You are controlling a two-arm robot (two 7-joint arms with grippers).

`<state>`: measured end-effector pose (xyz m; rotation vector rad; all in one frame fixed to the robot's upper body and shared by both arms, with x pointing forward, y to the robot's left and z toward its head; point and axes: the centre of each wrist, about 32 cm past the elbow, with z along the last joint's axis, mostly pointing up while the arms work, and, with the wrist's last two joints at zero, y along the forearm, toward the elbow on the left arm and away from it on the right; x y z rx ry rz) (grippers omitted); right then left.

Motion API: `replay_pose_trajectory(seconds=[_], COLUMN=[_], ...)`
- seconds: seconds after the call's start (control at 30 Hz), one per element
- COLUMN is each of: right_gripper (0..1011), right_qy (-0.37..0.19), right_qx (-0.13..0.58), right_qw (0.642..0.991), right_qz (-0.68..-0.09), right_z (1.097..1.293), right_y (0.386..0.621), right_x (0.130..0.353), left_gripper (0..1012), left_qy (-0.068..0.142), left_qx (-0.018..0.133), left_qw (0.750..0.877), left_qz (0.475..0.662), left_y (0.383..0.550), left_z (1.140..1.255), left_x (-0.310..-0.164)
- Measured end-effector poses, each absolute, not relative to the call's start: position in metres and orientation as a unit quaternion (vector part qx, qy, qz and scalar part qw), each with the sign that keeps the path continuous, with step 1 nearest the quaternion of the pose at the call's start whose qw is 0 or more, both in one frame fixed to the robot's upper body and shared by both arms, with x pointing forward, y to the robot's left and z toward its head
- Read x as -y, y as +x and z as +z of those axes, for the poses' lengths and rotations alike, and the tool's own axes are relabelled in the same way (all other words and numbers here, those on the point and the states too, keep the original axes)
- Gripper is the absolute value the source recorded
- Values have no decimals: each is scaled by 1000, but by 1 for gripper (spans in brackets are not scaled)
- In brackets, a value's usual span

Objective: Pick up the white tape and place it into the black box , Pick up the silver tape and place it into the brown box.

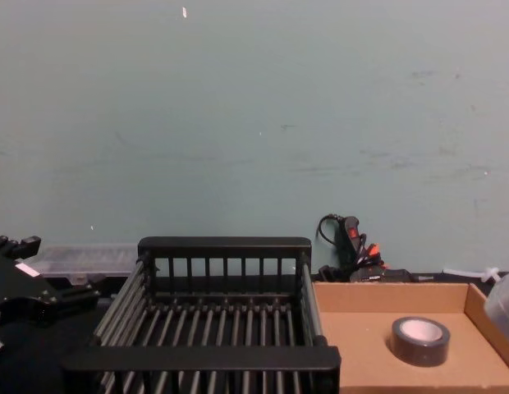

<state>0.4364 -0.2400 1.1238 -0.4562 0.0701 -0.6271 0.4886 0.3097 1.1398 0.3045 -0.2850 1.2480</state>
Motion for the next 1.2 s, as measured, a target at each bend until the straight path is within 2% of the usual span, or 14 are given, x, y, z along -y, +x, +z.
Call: replay_pose_trajectory(seconds=[0.07,0.3,0.47,0.5,0.6,0.63,0.7,0.73,0.83,0.87,1.03,1.2], right_gripper=[993,835,685,625,567,503,463,399,342,278,136,97], right_qy=[-222,-222,-222,-222,-222,-222,-222,-222,-222,-222,-221,-221], right_qx=[-34,-35,-35,-35,-35,-35,-35,-35,-36,-36,-36,-36], right_qw=[925,926,926,926,926,926,926,926,926,926,926,926], right_qz=[-306,-304,-304,-304,-304,-304,-304,-304,-304,-304,-304,-304], right_z=[1124,1124,1124,1124,1124,1124,1124,1124,1124,1124,1124,1124], right_y=[436,437,437,437,437,437,437,437,437,437,437,437], right_x=[240,240,240,240,240,240,240,240,240,240,240,240], left_gripper=[1001,1001,1001,1001,1001,1001,1001,1001,1001,1001,1001,1001], left_qy=[141,142,141,141,141,142,142,142,142,141,142,141], left_qx=[132,132,132,132,132,132,132,132,132,132,132,132], left_qw=[791,791,791,791,791,791,791,791,791,791,791,791], left_qz=[580,580,580,580,580,580,580,580,580,580,580,580], left_y=[489,489,489,489,489,489,489,489,489,489,489,489], left_z=[1140,1140,1140,1140,1140,1140,1140,1140,1140,1140,1140,1140], left_x=[-310,-310,-310,-310,-310,-310,-310,-310,-310,-310,-310,-310])
